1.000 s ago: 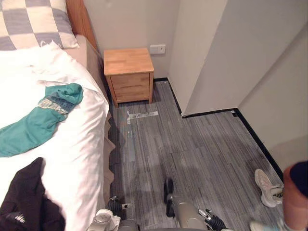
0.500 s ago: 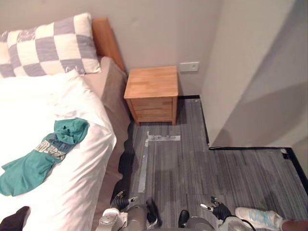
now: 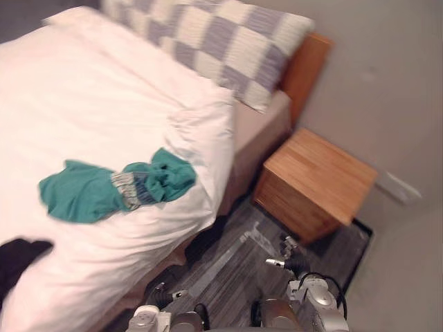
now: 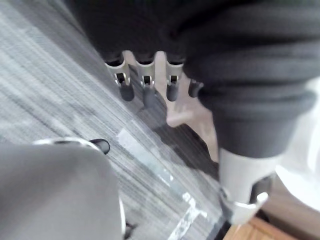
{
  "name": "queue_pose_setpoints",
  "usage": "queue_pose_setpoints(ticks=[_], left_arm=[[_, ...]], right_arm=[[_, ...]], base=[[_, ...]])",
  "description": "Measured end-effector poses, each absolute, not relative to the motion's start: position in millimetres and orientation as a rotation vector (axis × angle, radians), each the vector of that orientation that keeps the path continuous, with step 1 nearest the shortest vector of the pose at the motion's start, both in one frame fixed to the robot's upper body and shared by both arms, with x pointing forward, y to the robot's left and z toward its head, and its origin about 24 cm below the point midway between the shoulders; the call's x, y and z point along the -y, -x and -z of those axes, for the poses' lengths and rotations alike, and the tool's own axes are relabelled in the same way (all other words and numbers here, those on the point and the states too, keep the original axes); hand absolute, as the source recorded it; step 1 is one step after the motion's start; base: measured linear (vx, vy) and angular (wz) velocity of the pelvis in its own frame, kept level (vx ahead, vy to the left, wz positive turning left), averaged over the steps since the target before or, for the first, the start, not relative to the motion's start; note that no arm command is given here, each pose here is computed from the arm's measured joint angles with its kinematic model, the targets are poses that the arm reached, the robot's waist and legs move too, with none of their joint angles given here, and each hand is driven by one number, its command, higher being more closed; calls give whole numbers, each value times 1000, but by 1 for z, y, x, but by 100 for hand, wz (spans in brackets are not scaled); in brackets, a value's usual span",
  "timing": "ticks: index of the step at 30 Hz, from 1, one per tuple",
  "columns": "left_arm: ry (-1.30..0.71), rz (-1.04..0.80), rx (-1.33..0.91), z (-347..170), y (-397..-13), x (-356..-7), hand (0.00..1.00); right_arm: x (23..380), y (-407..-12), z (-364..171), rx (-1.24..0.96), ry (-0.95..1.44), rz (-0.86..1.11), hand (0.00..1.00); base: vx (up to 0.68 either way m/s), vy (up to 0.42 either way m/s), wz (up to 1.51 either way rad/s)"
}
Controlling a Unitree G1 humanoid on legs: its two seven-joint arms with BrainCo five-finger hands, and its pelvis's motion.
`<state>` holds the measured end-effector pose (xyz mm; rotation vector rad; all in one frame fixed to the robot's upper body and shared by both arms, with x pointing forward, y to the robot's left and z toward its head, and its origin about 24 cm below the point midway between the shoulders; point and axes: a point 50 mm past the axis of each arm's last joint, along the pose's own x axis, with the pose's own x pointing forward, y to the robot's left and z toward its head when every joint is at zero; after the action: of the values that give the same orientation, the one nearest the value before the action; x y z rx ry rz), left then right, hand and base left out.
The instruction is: Tidy the bed and pick cloth on bed and put in laundry
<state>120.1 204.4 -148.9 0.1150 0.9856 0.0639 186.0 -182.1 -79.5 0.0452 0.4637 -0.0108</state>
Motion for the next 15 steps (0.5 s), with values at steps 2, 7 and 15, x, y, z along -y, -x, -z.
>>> queue_pose_setpoints(ticks=[2,7,15], left_arm=[[-153,-91,-1013,149,-112,-221,0],[-136,-219,-1108,153,-69,-243,0],[-27,-231,-1078,156,-65,-224,0]], right_arm=[[189,-192,65,-396,-54,110,0],[252,-208,36,-301,-63,458,0],[325,-285,-81,14,72,746,0]], base=[[402,-468,218],[388,-525,121],[174,-175,48]])
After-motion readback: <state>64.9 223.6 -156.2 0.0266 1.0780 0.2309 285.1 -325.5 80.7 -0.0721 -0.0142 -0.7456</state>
